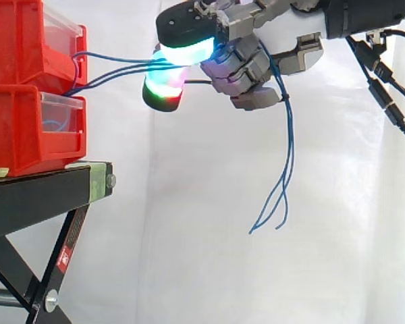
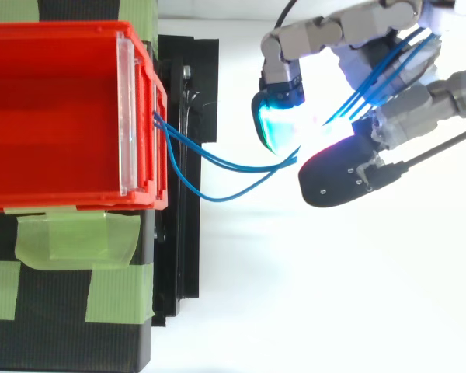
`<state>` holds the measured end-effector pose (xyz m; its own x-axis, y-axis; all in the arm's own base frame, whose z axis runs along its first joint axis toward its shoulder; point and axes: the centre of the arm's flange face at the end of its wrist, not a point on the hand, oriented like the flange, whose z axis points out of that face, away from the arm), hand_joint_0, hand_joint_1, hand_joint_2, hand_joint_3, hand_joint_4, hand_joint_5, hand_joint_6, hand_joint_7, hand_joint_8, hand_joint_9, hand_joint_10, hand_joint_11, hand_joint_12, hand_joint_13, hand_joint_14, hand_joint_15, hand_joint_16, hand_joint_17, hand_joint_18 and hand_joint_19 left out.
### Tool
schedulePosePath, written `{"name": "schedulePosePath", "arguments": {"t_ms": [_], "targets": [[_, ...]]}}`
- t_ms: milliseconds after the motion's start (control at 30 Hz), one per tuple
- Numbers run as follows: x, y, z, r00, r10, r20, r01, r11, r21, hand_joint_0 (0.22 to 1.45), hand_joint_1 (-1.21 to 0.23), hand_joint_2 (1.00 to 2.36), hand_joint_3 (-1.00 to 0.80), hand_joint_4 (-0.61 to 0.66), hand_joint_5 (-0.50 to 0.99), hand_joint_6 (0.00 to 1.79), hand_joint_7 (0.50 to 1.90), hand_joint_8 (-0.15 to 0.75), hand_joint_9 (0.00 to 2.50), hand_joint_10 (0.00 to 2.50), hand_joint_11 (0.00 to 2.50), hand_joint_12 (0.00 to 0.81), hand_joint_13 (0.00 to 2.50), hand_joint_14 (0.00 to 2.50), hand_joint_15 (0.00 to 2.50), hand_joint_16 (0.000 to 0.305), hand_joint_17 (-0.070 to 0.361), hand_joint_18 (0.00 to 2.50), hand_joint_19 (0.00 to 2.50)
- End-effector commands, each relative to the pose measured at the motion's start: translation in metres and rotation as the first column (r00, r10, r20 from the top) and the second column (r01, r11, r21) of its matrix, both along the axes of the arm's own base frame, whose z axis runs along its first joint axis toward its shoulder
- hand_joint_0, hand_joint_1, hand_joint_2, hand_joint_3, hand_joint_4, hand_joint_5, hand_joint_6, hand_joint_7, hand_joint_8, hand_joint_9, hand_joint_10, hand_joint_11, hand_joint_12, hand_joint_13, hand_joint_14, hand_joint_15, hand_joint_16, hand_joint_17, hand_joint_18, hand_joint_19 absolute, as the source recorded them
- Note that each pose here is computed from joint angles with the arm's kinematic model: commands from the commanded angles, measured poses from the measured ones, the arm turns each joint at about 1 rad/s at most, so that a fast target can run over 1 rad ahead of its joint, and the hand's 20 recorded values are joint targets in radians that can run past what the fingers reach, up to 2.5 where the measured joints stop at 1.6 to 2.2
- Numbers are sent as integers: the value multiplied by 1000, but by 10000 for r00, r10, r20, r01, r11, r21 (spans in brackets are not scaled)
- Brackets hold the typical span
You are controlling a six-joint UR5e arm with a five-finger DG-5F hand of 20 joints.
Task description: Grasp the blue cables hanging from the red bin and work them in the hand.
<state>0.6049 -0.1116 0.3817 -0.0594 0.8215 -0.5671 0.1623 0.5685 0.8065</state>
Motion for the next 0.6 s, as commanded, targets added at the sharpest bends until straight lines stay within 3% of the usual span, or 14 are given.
{"name": "schedulePosePath", "arguments": {"t_ms": [0,267,567], "targets": [[0,0,0,10000,2,0,-2,10000,14,986,-635,1020,-39,120,413,7,1412,403,748,2500,2500,438,723,2500,2169,50,112,1253,1325],[0,0,0,10000,0,1,0,10000,29,1029,-695,1009,241,142,375,7,1401,416,681,2500,2500,451,687,2500,2166,55,123,1165,1173],[0,-1,0,10000,-16,1,16,10000,29,957,-694,1226,184,125,303,0,1477,420,499,2500,2500,459,566,2500,2119,57,129,1015,1143]]}}
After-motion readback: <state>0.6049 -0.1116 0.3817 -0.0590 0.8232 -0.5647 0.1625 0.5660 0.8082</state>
